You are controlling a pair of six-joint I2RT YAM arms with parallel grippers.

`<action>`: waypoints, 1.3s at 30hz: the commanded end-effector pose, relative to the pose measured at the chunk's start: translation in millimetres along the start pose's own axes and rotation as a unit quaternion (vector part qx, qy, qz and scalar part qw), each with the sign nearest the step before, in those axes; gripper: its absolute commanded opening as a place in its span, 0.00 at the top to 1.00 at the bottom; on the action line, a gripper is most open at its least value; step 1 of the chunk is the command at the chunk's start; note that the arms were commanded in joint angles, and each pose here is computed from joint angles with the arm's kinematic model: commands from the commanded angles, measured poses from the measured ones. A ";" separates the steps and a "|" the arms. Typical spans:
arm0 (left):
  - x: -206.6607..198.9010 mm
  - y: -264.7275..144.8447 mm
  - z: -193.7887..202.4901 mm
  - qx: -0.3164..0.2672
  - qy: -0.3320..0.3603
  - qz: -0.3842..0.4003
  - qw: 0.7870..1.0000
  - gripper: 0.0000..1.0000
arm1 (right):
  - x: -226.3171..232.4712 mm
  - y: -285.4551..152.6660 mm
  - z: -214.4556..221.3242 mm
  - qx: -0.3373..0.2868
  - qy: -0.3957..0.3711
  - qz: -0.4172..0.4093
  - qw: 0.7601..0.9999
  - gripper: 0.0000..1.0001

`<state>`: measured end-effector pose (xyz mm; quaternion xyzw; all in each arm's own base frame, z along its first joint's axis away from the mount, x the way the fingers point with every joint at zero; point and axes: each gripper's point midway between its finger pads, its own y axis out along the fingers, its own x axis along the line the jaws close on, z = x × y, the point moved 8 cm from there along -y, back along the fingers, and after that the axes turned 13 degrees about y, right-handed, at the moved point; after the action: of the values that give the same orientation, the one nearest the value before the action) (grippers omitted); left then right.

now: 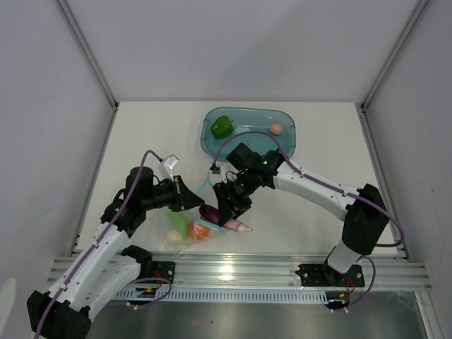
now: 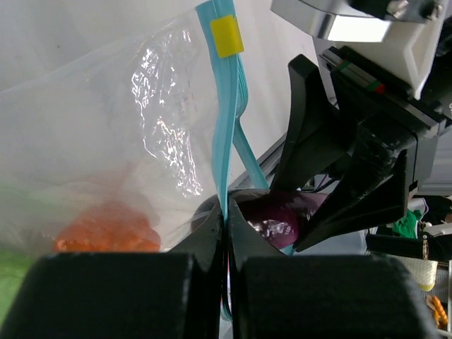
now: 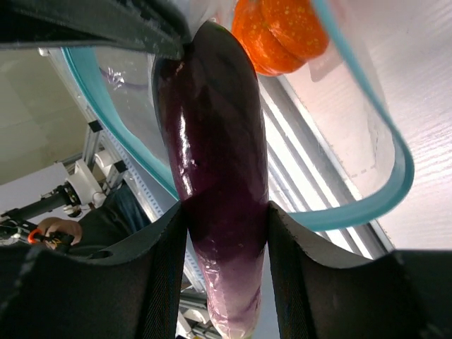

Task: Place the food in the zip-top bag and seal the zipper
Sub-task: Place the fake vegetable in the zipper food storage bag.

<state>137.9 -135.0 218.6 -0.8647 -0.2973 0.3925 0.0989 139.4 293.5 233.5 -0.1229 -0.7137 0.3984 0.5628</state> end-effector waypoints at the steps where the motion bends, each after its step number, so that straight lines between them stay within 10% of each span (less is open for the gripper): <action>1: -19.0 -10.3 -14.5 -0.023 0.026 0.042 0.999 0.99 | 16.1 -8.1 -15.4 -0.015 0.000 -0.031 0.999 0.92; 9: -24.5 -15.6 -13.3 -0.029 0.022 0.052 0.998 0.99 | 21.1 -1.4 -39.9 -0.065 0.019 -0.045 0.997 0.87; 22: -32.7 -21.1 -18.1 -0.041 0.010 0.059 0.997 1.00 | 30.9 -13.8 -56.2 -0.153 0.003 -0.041 0.987 0.20; 39: -46.2 -38.9 -28.5 -0.090 0.015 0.039 0.995 0.99 | 15.2 -145.4 -39.9 -0.372 0.016 0.018 0.928 0.15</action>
<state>120.2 -131.5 254.1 -0.8778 -0.2873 0.3811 0.0421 193.9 259.4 326.1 -0.2615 -0.7961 0.1643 0.5204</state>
